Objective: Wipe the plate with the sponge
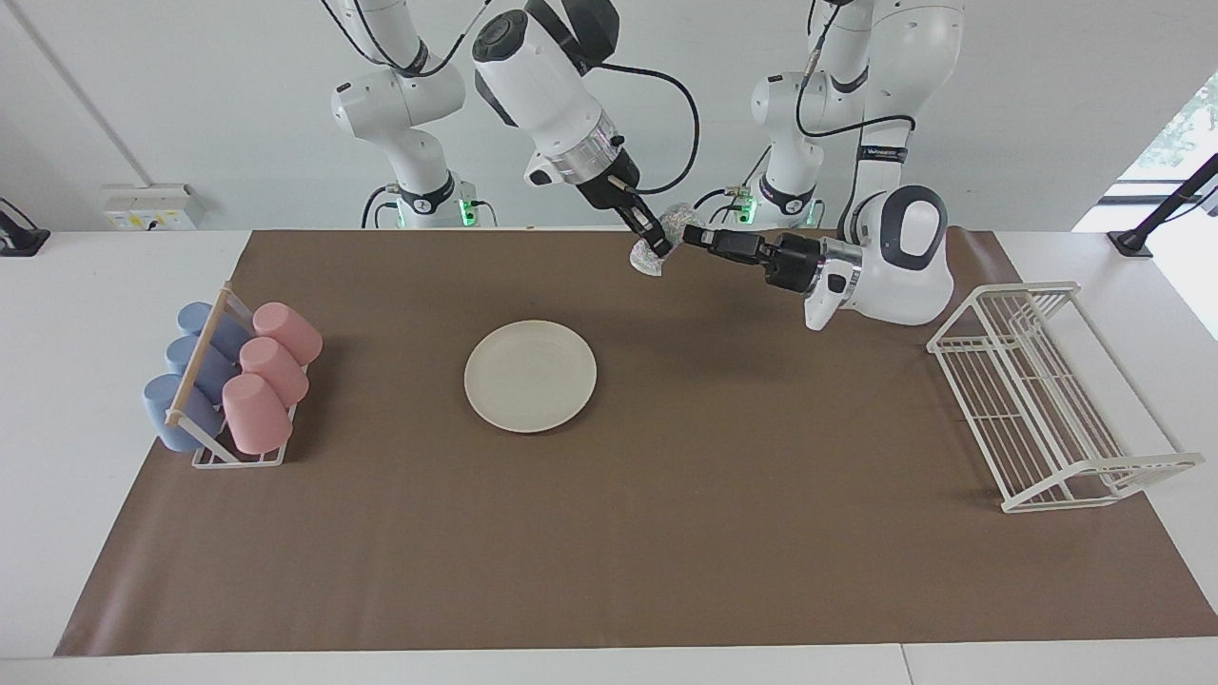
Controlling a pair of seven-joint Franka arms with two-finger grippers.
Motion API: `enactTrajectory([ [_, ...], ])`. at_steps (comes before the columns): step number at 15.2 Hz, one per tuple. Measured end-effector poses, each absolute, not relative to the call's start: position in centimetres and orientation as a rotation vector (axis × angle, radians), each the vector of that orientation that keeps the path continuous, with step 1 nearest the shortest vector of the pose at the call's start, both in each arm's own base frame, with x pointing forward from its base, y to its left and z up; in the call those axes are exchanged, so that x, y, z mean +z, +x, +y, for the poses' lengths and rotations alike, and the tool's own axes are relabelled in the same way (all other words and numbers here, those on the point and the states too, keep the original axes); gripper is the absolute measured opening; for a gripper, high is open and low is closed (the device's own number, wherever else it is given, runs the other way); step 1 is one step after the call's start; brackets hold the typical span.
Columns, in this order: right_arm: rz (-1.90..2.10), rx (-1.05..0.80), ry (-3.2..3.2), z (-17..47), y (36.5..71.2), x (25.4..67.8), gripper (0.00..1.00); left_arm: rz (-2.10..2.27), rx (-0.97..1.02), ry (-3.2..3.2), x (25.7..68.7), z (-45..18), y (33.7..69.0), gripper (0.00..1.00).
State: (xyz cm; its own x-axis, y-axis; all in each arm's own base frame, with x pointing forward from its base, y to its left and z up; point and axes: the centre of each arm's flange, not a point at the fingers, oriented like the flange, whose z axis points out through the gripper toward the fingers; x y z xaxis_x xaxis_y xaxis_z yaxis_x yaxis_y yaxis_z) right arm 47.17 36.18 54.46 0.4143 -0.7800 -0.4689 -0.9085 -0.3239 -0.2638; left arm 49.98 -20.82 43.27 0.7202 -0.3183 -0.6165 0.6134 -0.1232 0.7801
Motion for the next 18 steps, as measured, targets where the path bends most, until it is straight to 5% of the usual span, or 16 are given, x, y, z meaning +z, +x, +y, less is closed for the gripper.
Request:
enactTrajectory([
  [6,1.38,0.227,-2.386,35.0,47.6,49.8,0.1,0.248,-0.808,1.543,43.5,-21.4,49.6,1.0],
  [13,1.326,0.078,-2.508,27.5,53.2,40.1,0.1,0.217,-0.784,1.692,43.7,-20.5,50.1,1.0],
  [18,1.333,0.14,-2.578,25.8,53.1,32.2,0.1,0.197,-0.737,1.833,44.2,-18.5,51.2,1.0],
])
